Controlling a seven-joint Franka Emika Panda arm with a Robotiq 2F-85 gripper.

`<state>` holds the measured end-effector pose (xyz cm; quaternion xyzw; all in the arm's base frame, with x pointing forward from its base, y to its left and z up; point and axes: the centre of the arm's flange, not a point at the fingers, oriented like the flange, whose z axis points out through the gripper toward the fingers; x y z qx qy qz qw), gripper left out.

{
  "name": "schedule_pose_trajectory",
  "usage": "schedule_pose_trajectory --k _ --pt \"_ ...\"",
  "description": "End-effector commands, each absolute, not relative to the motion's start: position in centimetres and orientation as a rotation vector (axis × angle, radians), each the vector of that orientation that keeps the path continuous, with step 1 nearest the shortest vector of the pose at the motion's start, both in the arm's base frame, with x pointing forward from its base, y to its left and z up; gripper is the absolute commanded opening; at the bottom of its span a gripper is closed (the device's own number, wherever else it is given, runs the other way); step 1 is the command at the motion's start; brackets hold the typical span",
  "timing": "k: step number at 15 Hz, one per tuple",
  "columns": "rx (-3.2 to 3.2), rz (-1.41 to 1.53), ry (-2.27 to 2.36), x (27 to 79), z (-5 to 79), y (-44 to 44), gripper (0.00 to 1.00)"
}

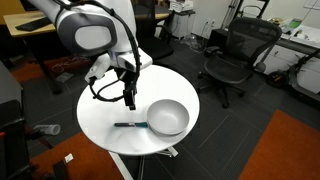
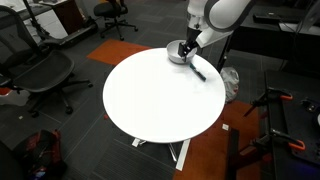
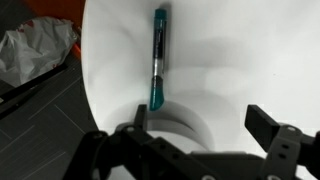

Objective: Take the marker from the bowl and put it on the table

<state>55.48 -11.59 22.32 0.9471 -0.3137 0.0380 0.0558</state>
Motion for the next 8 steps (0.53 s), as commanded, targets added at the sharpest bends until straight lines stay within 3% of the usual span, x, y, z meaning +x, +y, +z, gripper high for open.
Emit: schedule_pose_trajectory --k 1,8 --pt "2.911 0.122 -0.895 53.3 26.1 -10.6 1.0" --pt "2.927 0.134 -0.874 54.0 26.5 -10.3 1.0"
